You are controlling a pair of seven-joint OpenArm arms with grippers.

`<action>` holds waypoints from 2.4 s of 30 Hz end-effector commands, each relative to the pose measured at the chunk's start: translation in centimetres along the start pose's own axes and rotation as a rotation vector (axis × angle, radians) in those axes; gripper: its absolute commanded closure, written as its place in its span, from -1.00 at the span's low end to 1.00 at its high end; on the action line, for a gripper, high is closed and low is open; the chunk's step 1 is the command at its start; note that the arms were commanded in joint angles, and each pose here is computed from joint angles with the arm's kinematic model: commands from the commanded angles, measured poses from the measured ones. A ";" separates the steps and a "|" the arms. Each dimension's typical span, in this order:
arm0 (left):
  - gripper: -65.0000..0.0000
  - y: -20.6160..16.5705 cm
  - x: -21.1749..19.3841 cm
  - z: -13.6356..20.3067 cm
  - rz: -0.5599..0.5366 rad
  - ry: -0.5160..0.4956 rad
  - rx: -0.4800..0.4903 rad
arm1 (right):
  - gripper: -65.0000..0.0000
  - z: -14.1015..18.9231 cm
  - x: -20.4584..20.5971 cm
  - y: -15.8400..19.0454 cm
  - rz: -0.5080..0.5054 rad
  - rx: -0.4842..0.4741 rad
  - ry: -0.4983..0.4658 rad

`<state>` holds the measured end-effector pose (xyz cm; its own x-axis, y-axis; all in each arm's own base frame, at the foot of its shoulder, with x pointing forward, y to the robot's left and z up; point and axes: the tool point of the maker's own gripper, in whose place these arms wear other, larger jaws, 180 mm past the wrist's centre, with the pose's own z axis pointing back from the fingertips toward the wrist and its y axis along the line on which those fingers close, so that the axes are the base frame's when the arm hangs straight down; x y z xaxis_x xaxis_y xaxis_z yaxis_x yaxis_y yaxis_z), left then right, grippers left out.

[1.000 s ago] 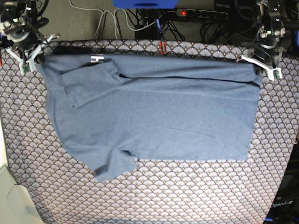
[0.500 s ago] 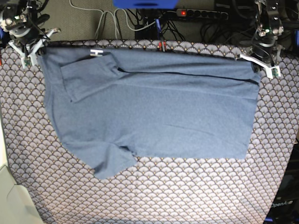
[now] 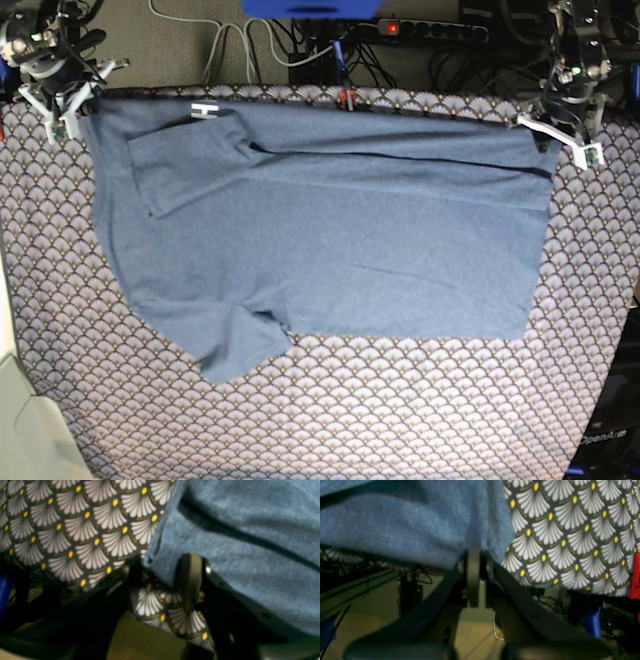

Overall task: Fold the T-shirt properly
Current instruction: 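Hold the edge, then open both grippers and release the shirt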

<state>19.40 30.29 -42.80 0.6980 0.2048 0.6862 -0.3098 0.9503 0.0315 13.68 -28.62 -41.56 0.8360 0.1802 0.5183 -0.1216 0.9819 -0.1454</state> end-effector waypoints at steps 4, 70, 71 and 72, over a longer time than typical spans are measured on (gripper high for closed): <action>0.21 0.2 0.1 0.2 -0.015 0.003 -0.001 | 1.00 -0.2 -0.2 -1.2 -0.001 -0.031 0.009; 0.20 -0.1 0.9 0.0 -0.009 -0.017 -0.005 | -0.04 -0.2 2.3 1.0 0.128 -0.047 0.018; 0.20 0.3 1.2 0.1 -0.003 -0.025 0.004 | -0.05 -0.1 2.5 0.9 0.129 -0.052 0.013; 0.20 0.6 1.5 0.2 0.004 -0.034 0.011 | -0.05 0.0 2.6 0.9 0.130 -0.053 0.010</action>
<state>19.62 30.64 -42.56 0.6936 0.2175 0.6867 -0.3235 0.9458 0.0273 15.20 -27.03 -41.19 0.8388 0.2852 0.4638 -0.1928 0.9522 -0.2370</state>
